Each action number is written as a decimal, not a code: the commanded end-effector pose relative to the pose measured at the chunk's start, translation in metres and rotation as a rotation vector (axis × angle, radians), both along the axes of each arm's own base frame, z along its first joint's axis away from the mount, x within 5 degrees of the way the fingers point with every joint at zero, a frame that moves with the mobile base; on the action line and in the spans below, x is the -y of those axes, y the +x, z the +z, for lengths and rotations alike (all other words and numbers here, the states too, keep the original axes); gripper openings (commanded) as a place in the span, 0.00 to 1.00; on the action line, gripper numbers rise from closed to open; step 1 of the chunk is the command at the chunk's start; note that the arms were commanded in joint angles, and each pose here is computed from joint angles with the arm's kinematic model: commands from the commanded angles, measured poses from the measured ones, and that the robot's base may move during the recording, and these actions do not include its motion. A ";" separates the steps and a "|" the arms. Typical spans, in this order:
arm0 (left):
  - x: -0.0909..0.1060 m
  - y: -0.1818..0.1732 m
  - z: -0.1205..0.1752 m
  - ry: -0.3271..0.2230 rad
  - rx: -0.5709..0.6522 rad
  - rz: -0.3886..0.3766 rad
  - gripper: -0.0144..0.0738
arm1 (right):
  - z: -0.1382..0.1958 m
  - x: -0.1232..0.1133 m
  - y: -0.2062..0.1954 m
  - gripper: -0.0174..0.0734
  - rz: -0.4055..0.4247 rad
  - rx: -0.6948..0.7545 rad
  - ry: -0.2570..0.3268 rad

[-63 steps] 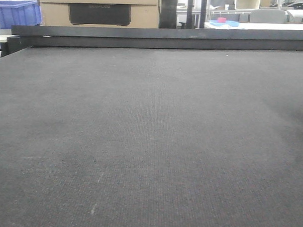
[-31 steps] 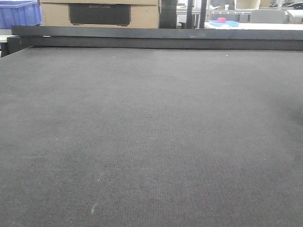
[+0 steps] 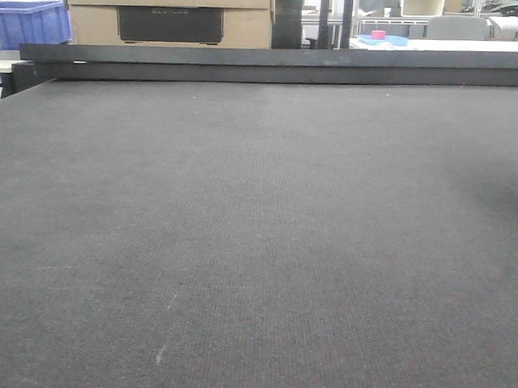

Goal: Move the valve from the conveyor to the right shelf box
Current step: 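Lift both held valves up off the conveyor surface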

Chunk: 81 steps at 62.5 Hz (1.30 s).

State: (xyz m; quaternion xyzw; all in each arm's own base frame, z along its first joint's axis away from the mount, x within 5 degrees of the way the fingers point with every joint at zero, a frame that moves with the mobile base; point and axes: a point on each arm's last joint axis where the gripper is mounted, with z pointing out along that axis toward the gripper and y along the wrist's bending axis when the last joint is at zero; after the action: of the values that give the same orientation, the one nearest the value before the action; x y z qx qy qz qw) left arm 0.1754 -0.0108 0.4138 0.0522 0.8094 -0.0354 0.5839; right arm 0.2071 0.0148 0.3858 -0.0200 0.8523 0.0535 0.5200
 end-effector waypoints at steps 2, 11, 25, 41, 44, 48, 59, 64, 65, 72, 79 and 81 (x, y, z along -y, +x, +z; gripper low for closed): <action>-0.002 -0.016 0.009 -0.004 0.152 0.021 0.04 | 0.014 0.003 -0.013 0.01 -0.020 0.160 -0.002; -0.002 -0.033 -0.007 -0.006 0.178 0.031 0.04 | 0.007 0.004 -0.027 0.01 -0.023 0.175 -0.002; -0.003 -0.043 -0.022 -0.018 0.182 0.039 0.04 | 0.001 0.004 -0.040 0.01 -0.026 0.201 0.000; -0.003 -0.043 -0.023 -0.018 0.178 0.038 0.04 | 0.002 0.004 -0.040 0.01 -0.027 0.206 0.000; -0.003 -0.043 -0.023 -0.018 0.178 0.038 0.04 | 0.002 0.004 -0.040 0.01 -0.027 0.206 0.000; -0.003 -0.043 -0.023 -0.018 0.178 0.038 0.04 | 0.002 0.004 -0.040 0.01 -0.027 0.206 0.000; -0.003 -0.043 -0.023 -0.018 0.178 0.038 0.04 | 0.002 0.004 -0.040 0.01 -0.027 0.206 0.000; -0.003 -0.043 -0.023 -0.018 0.178 0.038 0.04 | 0.002 0.004 -0.040 0.01 -0.027 0.206 0.000; -0.003 -0.043 -0.023 -0.018 0.178 0.038 0.04 | 0.002 0.004 -0.040 0.01 -0.027 0.206 0.000; -0.003 -0.043 -0.023 -0.018 0.178 0.038 0.04 | 0.002 0.004 -0.040 0.01 -0.027 0.206 0.000; -0.003 -0.043 -0.023 -0.018 0.178 0.038 0.04 | 0.002 0.004 -0.040 0.01 -0.027 0.206 0.000; -0.003 -0.043 -0.023 -0.018 0.178 0.038 0.04 | 0.002 0.004 -0.040 0.01 -0.027 0.206 0.000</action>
State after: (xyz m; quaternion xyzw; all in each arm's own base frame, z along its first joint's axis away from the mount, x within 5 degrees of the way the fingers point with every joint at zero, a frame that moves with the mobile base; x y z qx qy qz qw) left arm 0.1348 -0.0084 0.3828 0.0413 0.7785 -0.0258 0.6257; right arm 0.1683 0.0124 0.3763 -0.0161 0.8229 0.0513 0.5656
